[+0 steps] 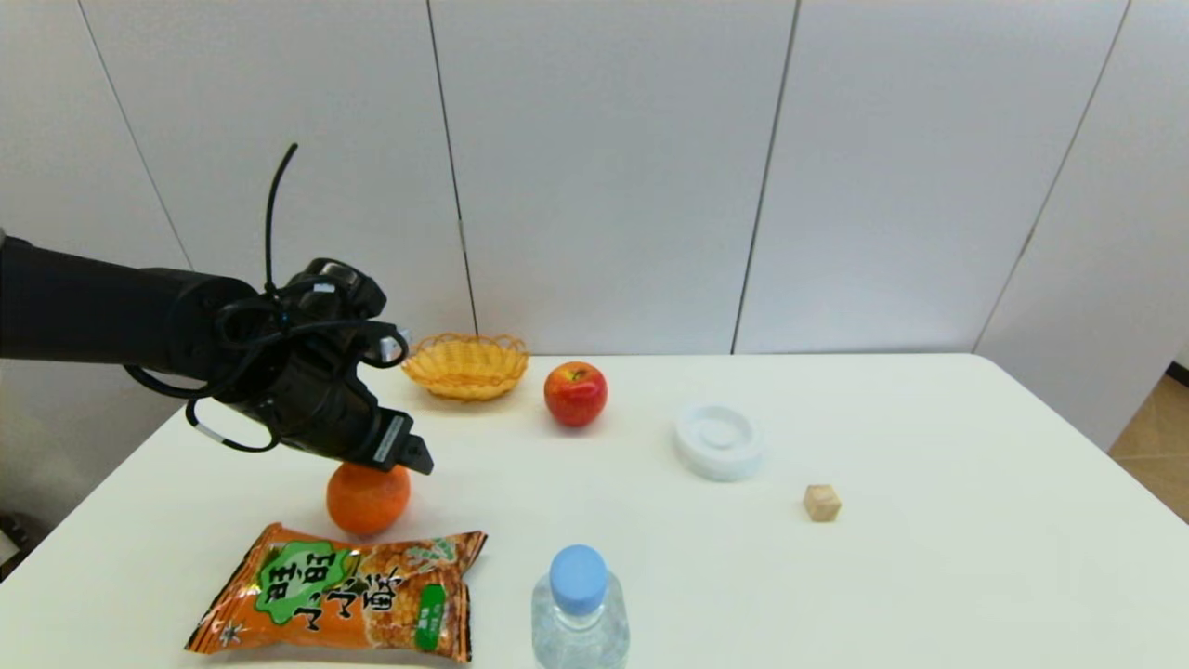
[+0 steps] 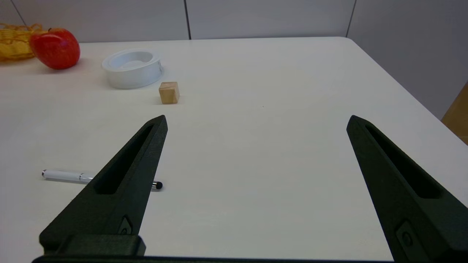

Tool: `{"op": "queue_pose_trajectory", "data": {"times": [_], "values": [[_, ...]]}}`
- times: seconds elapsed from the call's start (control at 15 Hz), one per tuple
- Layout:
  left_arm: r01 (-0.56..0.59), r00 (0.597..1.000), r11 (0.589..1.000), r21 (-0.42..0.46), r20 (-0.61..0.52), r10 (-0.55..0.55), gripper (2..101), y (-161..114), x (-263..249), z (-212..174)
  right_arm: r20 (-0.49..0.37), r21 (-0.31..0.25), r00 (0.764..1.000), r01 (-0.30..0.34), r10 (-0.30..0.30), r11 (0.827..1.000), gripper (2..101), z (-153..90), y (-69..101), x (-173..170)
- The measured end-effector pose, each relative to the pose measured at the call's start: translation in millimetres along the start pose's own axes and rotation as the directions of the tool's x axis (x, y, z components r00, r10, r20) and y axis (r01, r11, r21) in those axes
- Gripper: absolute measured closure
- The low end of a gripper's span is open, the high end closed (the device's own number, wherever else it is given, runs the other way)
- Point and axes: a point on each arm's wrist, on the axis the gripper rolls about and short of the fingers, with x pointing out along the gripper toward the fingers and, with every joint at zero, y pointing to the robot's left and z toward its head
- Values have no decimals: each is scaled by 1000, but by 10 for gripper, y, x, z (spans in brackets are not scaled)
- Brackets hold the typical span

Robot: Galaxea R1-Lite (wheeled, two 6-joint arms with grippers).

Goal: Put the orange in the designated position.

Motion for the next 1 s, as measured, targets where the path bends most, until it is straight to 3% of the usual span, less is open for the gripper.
{"op": "queue_pose_trajectory", "data": {"times": [0.27,0.53,1.0], "values": [[-11,988,1000,-4,151,11,79,18,-364,202,0,0,1000,0,0,1000,50,0,0,0],[-27,952,999,-16,304,31,68,66,-840,285,0,1,1000,0,0,1000,50,0,0,0],[-95,840,993,-75,529,120,61,120,-1766,68,0,0,1000,0,0,1000,50,1,0,0]]}}
